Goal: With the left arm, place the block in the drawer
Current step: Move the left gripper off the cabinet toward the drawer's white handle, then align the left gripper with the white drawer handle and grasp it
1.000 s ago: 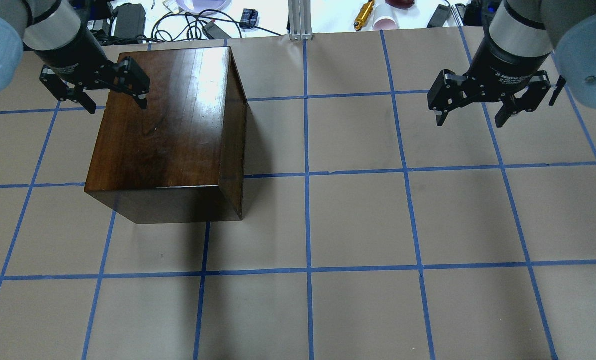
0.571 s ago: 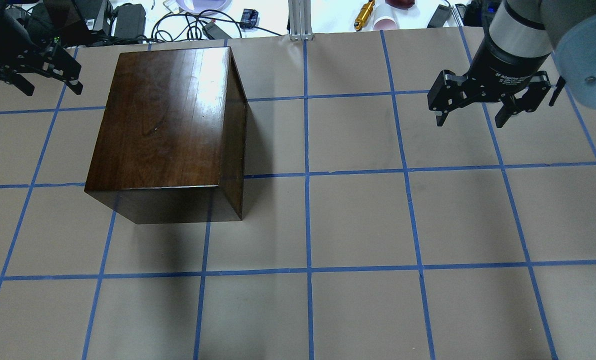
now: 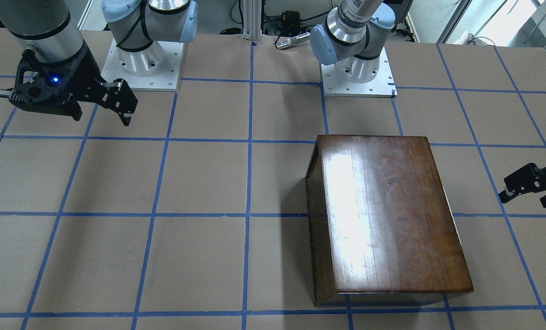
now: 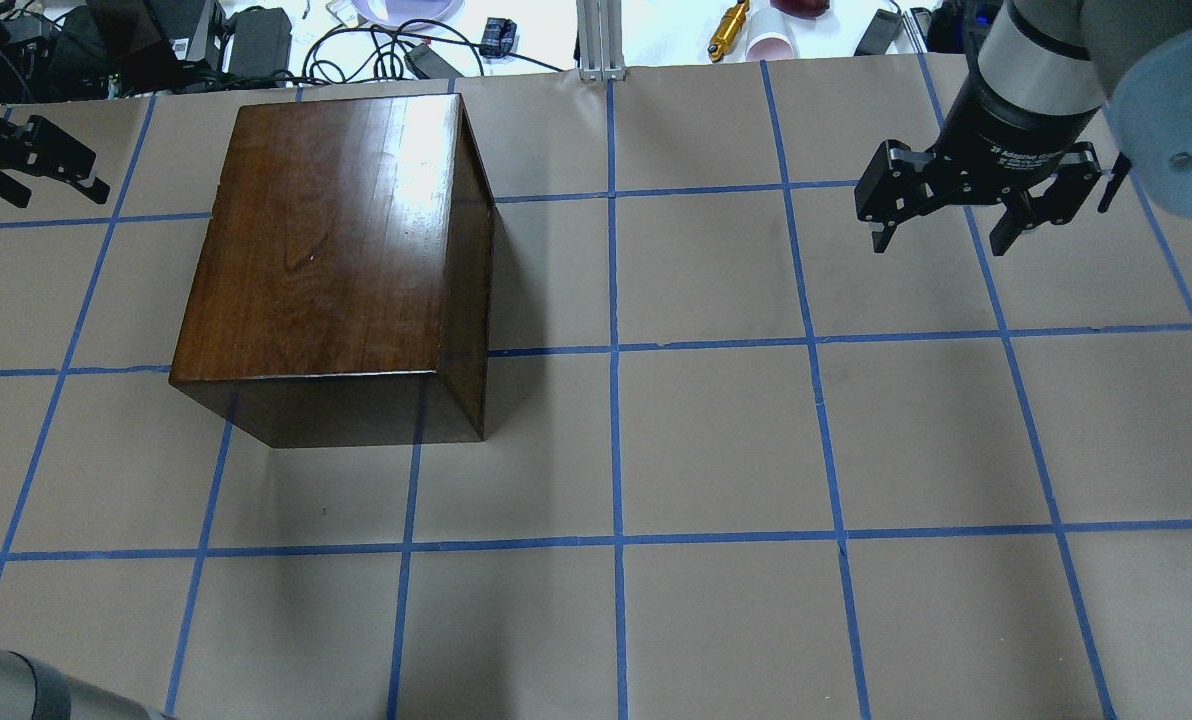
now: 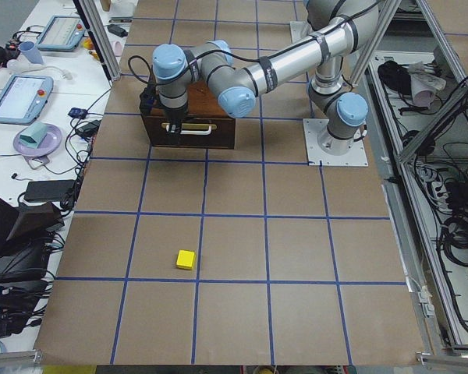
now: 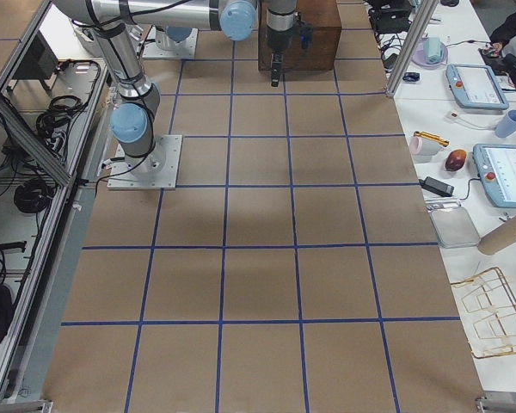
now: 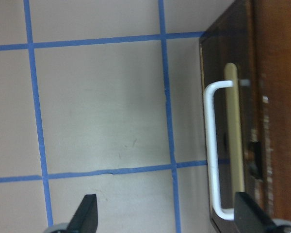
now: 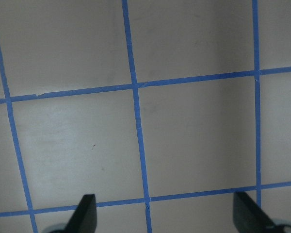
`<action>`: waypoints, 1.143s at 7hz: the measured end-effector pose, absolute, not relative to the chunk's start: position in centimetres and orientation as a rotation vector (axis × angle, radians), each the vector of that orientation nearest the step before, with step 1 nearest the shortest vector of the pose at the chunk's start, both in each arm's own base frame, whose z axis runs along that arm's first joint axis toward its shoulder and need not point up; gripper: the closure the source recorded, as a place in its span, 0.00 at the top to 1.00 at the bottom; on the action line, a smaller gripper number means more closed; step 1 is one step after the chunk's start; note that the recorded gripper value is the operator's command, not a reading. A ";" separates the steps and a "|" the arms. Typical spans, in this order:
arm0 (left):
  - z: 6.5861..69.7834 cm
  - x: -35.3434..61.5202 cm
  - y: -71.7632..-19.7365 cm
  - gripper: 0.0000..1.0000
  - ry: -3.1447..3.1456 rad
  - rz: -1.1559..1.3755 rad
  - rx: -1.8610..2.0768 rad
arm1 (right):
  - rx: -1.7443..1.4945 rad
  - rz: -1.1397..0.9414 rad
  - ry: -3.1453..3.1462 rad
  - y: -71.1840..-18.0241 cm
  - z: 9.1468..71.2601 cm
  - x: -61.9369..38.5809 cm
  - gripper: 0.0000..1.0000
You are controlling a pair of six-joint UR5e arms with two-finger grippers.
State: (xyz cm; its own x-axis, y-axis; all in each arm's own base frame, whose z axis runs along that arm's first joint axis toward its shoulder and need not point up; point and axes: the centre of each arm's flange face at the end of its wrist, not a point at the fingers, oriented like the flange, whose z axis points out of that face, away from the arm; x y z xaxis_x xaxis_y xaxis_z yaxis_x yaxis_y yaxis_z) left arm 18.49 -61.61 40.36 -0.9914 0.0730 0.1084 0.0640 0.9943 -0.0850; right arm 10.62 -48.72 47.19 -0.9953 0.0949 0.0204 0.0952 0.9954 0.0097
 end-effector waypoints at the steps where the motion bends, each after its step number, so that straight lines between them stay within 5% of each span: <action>1: 38.6 18.7 -62.2 1.00 -2.980 0.119 -0.101 | -0.148 -0.017 -3.118 -48.7 47.2 10.6 1.00; 8: 31.5 17.9 -63.7 1.00 -2.821 0.042 -0.081 | -0.149 -0.016 -3.118 -48.7 47.2 10.6 1.00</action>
State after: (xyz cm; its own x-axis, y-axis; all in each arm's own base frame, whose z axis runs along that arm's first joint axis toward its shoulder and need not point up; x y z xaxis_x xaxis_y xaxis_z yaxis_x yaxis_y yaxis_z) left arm 17.88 -63.75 31.48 -0.9479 0.0608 0.3126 0.0516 0.9980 -0.0377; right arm 10.62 -48.72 47.22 -0.9953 0.0949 0.0203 0.0951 0.9954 0.0092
